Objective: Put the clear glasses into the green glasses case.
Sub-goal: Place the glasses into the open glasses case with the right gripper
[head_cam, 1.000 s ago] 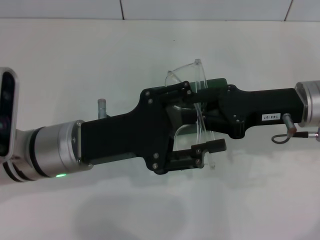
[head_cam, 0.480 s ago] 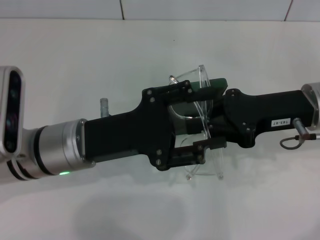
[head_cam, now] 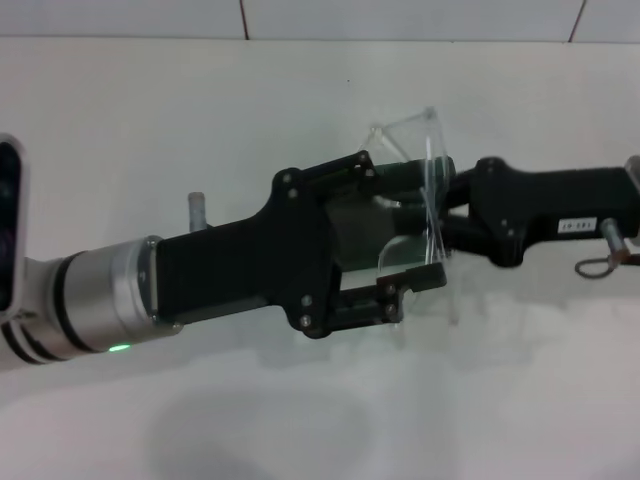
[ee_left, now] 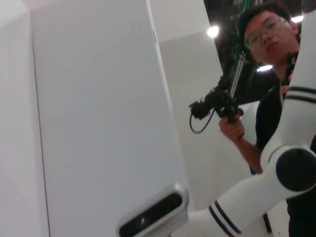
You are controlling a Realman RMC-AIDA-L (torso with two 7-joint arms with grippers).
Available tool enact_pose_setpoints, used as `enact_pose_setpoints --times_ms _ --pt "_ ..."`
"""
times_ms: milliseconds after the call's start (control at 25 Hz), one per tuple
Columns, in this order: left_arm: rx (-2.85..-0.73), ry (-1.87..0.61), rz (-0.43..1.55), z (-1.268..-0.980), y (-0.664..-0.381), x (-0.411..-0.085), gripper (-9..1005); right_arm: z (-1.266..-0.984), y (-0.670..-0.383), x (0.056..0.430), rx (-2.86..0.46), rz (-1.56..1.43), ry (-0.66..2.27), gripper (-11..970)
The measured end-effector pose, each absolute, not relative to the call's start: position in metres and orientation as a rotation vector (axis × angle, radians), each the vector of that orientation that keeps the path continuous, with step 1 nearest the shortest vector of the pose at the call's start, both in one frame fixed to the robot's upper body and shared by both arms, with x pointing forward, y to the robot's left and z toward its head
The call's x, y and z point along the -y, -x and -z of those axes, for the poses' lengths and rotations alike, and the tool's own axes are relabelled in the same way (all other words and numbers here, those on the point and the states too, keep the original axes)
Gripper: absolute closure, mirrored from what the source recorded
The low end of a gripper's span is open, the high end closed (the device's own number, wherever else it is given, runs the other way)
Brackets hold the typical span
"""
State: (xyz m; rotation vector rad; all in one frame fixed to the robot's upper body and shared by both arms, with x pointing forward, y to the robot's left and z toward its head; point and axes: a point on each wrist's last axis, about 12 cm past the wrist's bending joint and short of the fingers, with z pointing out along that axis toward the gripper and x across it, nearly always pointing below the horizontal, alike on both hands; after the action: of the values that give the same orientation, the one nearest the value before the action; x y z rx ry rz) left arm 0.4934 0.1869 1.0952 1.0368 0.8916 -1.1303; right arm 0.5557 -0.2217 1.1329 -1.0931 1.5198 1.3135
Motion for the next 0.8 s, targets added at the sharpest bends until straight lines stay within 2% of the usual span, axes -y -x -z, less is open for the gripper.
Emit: enact_pose_setpoints --times_ms 200,400,640,800 --pt "-0.87 -0.984 1.107 -1.094 -0.486 -0.197 304 -1.135 -0.564 0.231 -1.528 -1.218 1.039 829" --pt "-0.883 -0.918 1.057 -1.091 -0.481 -0.211 305 -1.16 -0.573 0.229 -1.528 -1.032 1.247 826" --pt "-0.934 -0.786 0.956 -1.086 -0.474 -0.238 305 -1.203 -0.58 0.192 -1.615 -0.637 1.631 823" --pt "-0.972 -0.683 0.872 -1.081 -0.467 -0.256 306 -1.21 -0.586 0.161 -1.614 -0.465 1.786 821"
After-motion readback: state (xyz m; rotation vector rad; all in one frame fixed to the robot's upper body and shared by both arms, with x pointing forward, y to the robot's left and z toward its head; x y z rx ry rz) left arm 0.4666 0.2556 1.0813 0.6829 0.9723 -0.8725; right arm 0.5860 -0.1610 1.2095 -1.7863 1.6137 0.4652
